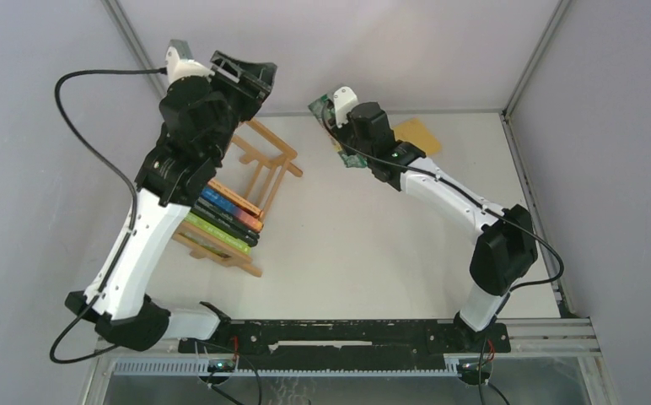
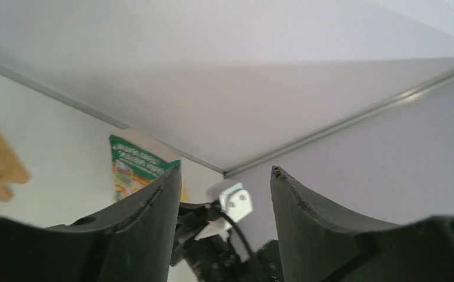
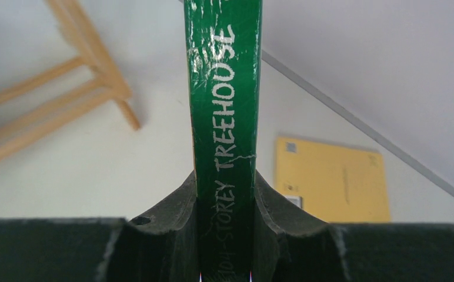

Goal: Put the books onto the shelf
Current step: Place the book on the shelf.

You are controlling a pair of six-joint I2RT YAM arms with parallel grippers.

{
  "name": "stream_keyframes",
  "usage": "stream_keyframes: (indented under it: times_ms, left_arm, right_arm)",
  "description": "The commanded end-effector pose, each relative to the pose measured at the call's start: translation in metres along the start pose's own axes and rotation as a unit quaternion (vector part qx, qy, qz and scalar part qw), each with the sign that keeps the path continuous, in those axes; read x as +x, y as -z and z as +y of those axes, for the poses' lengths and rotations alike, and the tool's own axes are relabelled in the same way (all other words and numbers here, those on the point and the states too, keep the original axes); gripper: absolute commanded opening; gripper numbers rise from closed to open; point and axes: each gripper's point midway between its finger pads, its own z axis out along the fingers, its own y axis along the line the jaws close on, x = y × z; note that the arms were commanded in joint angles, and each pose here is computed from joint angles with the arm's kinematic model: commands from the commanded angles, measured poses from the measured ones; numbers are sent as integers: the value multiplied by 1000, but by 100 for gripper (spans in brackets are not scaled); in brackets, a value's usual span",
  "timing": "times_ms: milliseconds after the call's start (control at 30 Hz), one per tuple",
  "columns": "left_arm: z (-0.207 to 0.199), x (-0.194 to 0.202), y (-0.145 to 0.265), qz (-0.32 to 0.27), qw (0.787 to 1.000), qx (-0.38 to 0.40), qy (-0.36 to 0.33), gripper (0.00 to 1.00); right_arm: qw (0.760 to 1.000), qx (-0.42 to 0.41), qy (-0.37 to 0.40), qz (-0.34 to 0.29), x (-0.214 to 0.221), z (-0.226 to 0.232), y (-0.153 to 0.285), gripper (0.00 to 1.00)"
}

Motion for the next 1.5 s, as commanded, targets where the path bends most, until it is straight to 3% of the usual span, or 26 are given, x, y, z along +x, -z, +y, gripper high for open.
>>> stream_keyframes:
  times_ms: [0,233,467,1000,1467]
  left_arm:
    - [26,-36,39,-76,995,-52,-29,61]
    - [53,-73,82,-161,982,-99,-28,60]
    - [61,-92,102,-207,970,-120,-31,60]
    - [60,-96,108,-223,967,-115,-48,59]
    - [62,-95,119,-217,970,-91,-52,59]
  right_arm:
    - [989,-31,-26,-141,-106,19,35,0]
    - [977,-110,-26,-179,-140,85,36,0]
    - [961,-187,-20,-202,-158,143,29,0]
    - [935,-283,-10,-213,-164,217,9,0]
    - [933,-308,22,-182,-138,263,-20,0]
